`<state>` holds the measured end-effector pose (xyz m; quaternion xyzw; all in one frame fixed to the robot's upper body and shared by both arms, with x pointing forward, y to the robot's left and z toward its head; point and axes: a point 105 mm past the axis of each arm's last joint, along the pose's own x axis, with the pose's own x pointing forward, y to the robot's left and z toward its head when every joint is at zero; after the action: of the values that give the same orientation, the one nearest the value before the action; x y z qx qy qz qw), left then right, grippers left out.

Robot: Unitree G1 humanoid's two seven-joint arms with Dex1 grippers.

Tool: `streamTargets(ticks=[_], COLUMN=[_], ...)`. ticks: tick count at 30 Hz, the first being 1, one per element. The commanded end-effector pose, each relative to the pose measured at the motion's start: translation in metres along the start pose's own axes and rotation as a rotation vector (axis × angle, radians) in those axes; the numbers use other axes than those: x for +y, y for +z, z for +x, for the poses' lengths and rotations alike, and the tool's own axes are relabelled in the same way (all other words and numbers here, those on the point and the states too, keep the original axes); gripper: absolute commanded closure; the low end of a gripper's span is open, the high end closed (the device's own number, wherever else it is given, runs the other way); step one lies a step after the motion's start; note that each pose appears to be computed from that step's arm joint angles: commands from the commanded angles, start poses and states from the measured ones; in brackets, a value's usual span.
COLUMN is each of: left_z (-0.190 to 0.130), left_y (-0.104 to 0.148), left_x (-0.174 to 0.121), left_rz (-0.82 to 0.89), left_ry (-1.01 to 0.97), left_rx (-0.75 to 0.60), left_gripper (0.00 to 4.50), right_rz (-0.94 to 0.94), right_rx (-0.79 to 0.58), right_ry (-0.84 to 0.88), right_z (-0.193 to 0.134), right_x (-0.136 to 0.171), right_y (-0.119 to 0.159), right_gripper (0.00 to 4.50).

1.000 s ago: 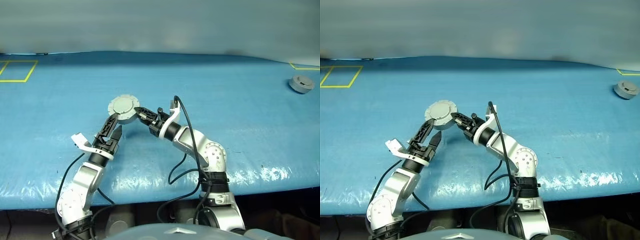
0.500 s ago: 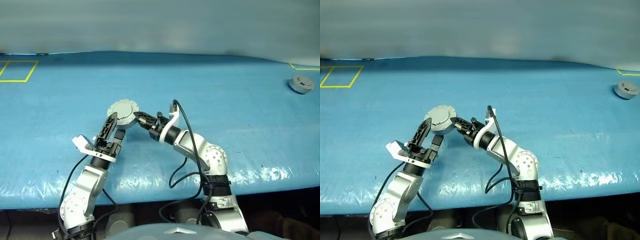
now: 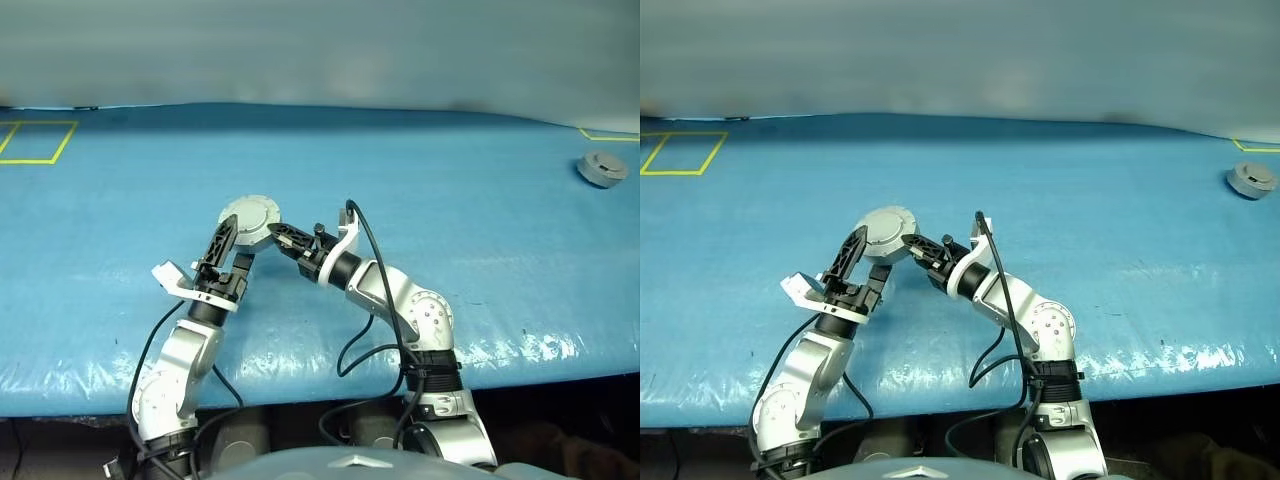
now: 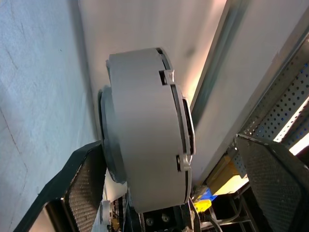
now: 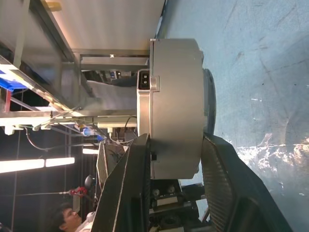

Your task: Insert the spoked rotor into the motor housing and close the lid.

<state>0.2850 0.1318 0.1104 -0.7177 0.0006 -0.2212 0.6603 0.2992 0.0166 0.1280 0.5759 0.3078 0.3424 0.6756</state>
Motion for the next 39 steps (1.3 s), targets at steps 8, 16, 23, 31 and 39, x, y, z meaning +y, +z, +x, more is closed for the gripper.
streamTargets(ticks=[8, 16, 23, 31, 39], left_z=[0.016, 0.018, 0.019, 0.032, 0.045], left_y=[-0.011, -0.01, -0.006, -0.003, -0.001], left_x=[0.014, 0.018, 0.015, -0.004, -0.024], left_rz=[-0.037, -0.032, 0.023, 0.138, 0.146], left_ry=[0.108, 0.135, 0.136, 0.113, 0.084], left_rx=[0.024, 0.019, 0.003, -0.011, -0.067], left_gripper=[1.51, 2.21, 2.21, 2.21, 2.21], right_rz=[0.085, 0.079, 0.064, 0.052, 0.027], right_rx=[0.055, 0.051, 0.047, 0.041, 0.014], right_ry=[0.127, 0.143, 0.151, 0.16, 0.152], right_z=[0.004, 0.003, 0.003, 0.006, 0.005], right_x=[0.016, 0.019, 0.02, 0.022, 0.021], right_y=[-0.031, -0.03, -0.029, -0.027, -0.021], right_gripper=[3.35, 3.35, 3.35, 3.35, 3.35])
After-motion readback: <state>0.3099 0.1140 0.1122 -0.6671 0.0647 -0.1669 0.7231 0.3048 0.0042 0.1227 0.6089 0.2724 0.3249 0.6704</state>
